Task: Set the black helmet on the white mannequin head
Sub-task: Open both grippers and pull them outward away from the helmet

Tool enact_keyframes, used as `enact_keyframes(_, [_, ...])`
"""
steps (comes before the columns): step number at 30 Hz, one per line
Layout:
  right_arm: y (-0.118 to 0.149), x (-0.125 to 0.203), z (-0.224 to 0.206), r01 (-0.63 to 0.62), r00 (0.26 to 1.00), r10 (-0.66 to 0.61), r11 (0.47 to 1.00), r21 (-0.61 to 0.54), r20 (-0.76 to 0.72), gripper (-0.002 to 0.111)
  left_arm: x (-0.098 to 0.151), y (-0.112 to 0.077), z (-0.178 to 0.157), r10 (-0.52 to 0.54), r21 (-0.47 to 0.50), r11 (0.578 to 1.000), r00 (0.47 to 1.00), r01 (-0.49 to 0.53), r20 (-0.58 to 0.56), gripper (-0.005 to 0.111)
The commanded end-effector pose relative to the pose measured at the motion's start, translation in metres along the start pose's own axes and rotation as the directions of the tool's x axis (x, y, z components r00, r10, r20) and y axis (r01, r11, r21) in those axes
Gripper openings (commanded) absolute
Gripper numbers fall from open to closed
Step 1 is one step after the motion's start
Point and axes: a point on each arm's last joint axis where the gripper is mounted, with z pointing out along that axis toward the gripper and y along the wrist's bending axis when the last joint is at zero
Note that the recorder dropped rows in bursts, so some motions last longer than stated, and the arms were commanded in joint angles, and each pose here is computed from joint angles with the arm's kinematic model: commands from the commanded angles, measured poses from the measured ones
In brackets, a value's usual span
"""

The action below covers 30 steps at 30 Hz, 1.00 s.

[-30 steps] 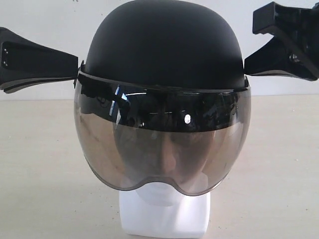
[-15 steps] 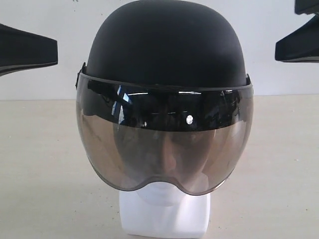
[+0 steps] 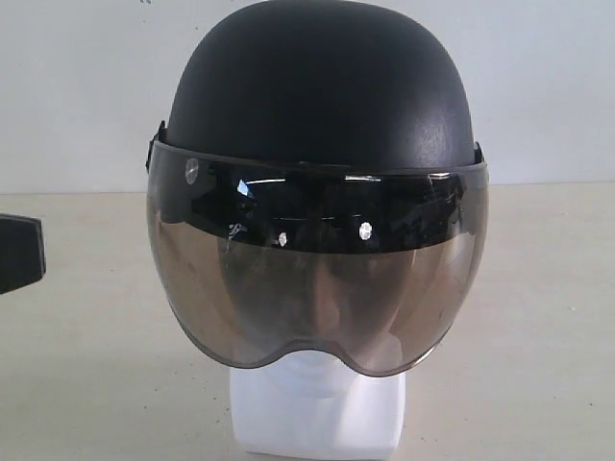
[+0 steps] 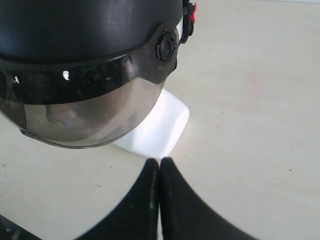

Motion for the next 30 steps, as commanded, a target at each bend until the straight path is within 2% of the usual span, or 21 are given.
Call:
enact_keyframes(1, [0.000, 0.000, -0.003, 0.015, 1.000, -0.015, 1.000, 0.007, 0.012, 0.000, 0.002, -0.001, 0.000, 0.008, 0.001, 1.000, 1.000, -0.008, 0.003, 0.004])
enact_keyframes(21, [0.000, 0.000, -0.003, 0.015, 1.000, -0.015, 1.000, 0.007, 0.012, 0.000, 0.002, -0.001, 0.000, 0.008, 0.001, 1.000, 1.000, -0.008, 0.003, 0.004])
enact_keyframes(22, [0.000, 0.000, -0.003, 0.015, 1.000, -0.015, 1.000, 0.007, 0.012, 0.000, 0.002, -0.001, 0.000, 0.018, 0.001, 1.000, 1.000, -0.018, 0.003, 0.004])
enact_keyframes(24, [0.000, 0.000, -0.003, 0.015, 1.000, -0.015, 1.000, 0.007, 0.012, 0.000, 0.002, -0.005, -0.002, 0.136, 0.000, 0.991, 0.991, -0.136, 0.011, 0.004])
enact_keyframes(26, [0.000, 0.000, -0.003, 0.015, 1.000, -0.015, 1.000, 0.007, 0.012, 0.000, 0.001, -0.008, -0.006, 0.265, -0.060, 0.963, 0.964, -0.262, 0.039, 0.004])
enact_keyframes(27, [0.000, 0.000, -0.003, 0.015, 1.000, -0.015, 1.000, 0.007, 0.012, 0.000, -0.002, -0.009, -0.009, 0.309, -0.133, 0.945, 0.949, -0.299, 0.066, 0.004])
enact_keyframes(30, [0.000, -0.001, -0.003, 0.015, 1.000, -0.015, 1.000, 0.006, 0.020, 0.000, -0.009, -0.011, -0.019, 0.380, -0.312, 0.893, 0.915, -0.325, 0.134, 0.004])
